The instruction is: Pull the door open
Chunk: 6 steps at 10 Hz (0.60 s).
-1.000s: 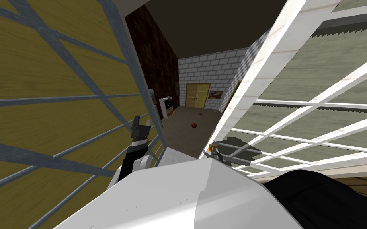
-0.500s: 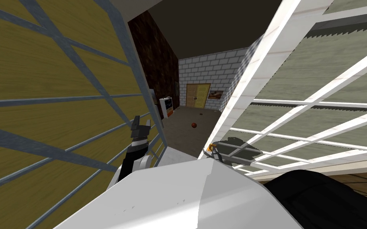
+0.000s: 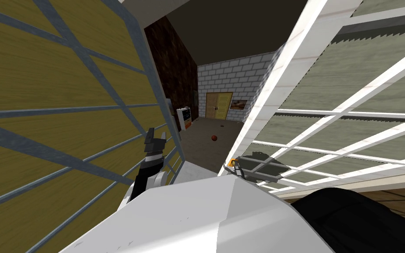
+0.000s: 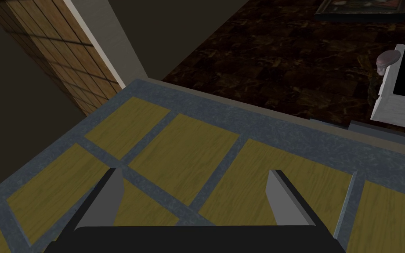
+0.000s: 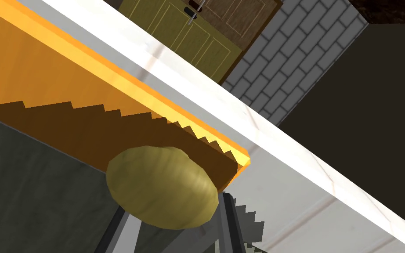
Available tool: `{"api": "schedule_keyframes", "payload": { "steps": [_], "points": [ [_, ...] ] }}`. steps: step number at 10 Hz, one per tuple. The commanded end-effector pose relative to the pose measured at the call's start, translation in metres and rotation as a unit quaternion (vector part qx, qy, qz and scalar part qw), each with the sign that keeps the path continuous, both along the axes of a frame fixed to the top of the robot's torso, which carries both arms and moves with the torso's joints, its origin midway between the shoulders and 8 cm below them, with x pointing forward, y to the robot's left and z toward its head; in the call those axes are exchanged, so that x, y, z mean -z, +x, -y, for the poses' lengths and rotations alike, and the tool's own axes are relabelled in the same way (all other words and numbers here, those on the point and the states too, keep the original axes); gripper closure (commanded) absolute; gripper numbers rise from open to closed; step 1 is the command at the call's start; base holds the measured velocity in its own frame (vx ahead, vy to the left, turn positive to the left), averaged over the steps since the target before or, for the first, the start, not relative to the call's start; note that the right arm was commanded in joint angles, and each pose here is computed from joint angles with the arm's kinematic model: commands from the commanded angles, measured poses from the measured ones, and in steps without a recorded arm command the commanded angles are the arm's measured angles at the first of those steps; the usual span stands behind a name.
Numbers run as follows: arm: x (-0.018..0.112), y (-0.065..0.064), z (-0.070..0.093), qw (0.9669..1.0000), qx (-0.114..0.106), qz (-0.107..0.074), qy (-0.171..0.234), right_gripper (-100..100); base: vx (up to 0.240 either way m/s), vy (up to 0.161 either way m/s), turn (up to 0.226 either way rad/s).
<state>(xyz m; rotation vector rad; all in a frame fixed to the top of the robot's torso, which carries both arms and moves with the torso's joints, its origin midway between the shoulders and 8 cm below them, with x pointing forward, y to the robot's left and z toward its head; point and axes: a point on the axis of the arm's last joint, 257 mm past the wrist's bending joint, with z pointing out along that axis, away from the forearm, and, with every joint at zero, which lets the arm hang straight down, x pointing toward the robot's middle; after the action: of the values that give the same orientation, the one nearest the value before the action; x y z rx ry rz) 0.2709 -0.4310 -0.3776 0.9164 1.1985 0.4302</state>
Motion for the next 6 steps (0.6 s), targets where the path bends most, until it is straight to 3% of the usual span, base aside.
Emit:
{"api": "schedule_keyframes", "payload": {
  "steps": [1,4,6],
  "points": [
    [-0.0011,0.0079,-0.0138,0.9991,-0.011,0.017,0.036,100,-0.037,-0.009,0.003],
    [-0.0017,0.0094,-0.0154,0.9974,-0.013,0.029,0.064,100,-0.037,0.002,0.013],
    [-0.0028,0.0124,-0.0189,0.9929,-0.016,0.049,0.108,100,-0.054,-0.003,0.03]
  ]
}}
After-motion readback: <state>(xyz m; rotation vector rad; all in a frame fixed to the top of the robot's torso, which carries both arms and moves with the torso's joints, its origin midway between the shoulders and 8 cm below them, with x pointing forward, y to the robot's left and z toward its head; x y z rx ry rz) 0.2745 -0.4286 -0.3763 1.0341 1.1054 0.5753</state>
